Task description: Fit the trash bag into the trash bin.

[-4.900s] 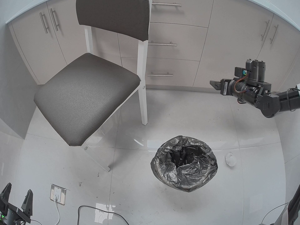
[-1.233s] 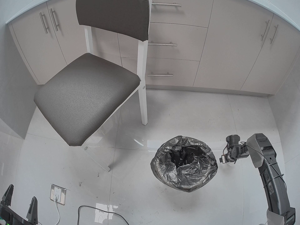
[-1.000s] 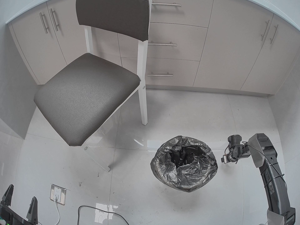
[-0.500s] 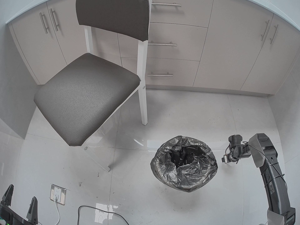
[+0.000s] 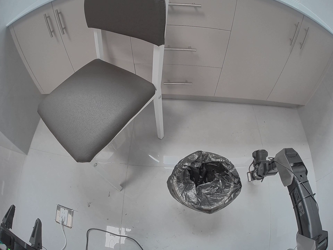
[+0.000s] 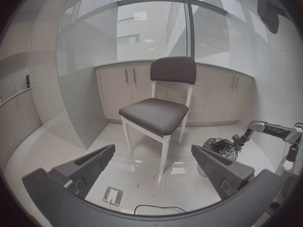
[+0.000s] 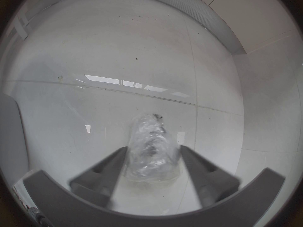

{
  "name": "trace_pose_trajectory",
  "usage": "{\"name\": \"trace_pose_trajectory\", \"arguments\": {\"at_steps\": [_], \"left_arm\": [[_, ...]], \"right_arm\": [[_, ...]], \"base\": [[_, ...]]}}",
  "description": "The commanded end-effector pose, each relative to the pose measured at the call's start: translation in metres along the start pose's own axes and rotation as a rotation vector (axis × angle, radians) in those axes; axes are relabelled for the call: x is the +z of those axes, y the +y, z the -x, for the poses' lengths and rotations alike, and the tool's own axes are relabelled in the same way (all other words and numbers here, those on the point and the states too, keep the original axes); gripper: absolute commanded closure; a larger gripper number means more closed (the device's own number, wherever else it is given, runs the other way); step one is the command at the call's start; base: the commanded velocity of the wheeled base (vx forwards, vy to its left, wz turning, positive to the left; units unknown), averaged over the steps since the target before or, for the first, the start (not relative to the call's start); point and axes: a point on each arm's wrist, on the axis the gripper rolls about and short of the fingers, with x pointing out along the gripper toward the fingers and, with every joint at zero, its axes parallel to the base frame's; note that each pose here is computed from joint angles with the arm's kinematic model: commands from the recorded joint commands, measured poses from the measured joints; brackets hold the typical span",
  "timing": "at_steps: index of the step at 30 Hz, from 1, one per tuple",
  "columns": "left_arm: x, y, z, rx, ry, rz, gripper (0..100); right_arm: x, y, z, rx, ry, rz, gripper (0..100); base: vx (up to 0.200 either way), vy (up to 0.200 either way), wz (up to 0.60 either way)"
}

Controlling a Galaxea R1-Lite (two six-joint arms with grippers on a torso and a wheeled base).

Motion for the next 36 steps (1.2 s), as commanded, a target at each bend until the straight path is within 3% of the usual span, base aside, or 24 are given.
{"name": "trace_pose_trajectory", "arguments": {"at_steps": [1, 16, 21, 23, 28, 29, 36], "left_arm": [[-0.005, 0.0, 0.0, 0.0, 0.002, 0.001, 0], [-0.005, 0.0, 0.0, 0.0, 0.002, 0.001, 0], [-0.005, 0.0, 0.0, 0.0, 0.001, 0.001, 0], [-0.005, 0.0, 0.0, 0.0, 0.002, 0.001, 0], [-0.005, 0.0, 0.0, 0.0, 0.002, 0.001, 0], [-0.005, 0.0, 0.0, 0.0, 0.002, 0.001, 0], [-0.005, 0.0, 0.0, 0.0, 0.002, 0.001, 0]], "right_arm": [[0.0, 0.001, 0.0, 0.001, 0.001, 0.003, 100], [-0.001, 0.009, 0.002, 0.001, 0.016, 0.015, 100], [0.004, 0.009, 0.005, -0.045, -0.002, -0.008, 100], [0.024, 0.005, 0.02, -0.085, -0.047, -0.029, 100], [0.055, 0.001, 0.055, -0.067, -0.056, 0.007, 100], [0.075, -0.004, 0.079, -0.059, -0.083, 0.006, 100], [0.135, -0.015, 0.171, -0.04, -0.197, 0.01, 100]], "base": [[0.0, 0.0, 0.0], [0.0, 0.0, 0.0], [0.0, 0.0, 0.0], [0.0, 0.0, 0.0], [0.0, 0.0, 0.0], [0.0, 0.0, 0.0], [0.0, 0.0, 0.0]]}}
